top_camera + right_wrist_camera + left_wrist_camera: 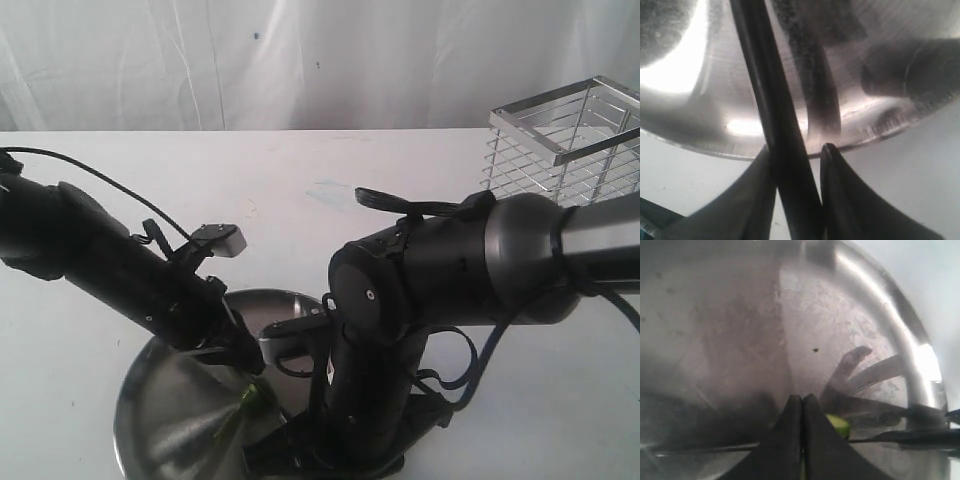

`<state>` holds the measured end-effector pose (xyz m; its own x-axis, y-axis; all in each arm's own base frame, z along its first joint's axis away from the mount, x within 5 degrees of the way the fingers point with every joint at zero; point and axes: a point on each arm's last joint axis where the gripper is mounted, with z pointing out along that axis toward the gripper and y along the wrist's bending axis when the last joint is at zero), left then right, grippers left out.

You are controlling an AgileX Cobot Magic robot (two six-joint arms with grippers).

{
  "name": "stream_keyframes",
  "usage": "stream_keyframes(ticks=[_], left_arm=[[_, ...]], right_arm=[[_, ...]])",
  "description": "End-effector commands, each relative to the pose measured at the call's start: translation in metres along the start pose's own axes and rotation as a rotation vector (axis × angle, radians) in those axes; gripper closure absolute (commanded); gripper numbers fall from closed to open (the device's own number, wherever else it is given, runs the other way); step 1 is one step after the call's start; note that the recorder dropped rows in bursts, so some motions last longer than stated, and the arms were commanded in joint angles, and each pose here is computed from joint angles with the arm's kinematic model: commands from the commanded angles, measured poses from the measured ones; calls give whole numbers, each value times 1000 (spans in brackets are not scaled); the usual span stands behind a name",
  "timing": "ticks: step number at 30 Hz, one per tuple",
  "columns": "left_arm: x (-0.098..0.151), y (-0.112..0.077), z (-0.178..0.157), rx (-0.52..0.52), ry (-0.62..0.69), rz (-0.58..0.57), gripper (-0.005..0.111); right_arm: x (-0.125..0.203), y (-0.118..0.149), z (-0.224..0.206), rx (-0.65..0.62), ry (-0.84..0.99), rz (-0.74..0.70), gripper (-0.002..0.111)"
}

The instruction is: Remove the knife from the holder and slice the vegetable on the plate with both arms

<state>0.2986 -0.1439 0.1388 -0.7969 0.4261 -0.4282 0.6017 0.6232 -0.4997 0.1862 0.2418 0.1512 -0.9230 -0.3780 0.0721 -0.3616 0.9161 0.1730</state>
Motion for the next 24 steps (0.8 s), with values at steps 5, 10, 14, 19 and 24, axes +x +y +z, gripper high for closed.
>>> stream_keyframes(ticks=[5, 10, 14, 19, 24], left_arm=[[12, -11, -23, -87, 25, 122, 107], [13, -10, -21, -99, -12, 117, 107], [6, -16, -25, -75, -85, 114, 107], [-14, -33, -42, -20, -224, 176, 107], [-30, -42, -65, -43, -333, 132, 107]], right_arm=[[1, -13, 7, 61, 13, 33, 108], [1, -13, 7, 60, 11, 24, 108], [1, -13, 7, 60, 12, -11, 108], [4, -11, 6, 47, 62, -63, 108], [14, -7, 5, -2, 162, -111, 108]])
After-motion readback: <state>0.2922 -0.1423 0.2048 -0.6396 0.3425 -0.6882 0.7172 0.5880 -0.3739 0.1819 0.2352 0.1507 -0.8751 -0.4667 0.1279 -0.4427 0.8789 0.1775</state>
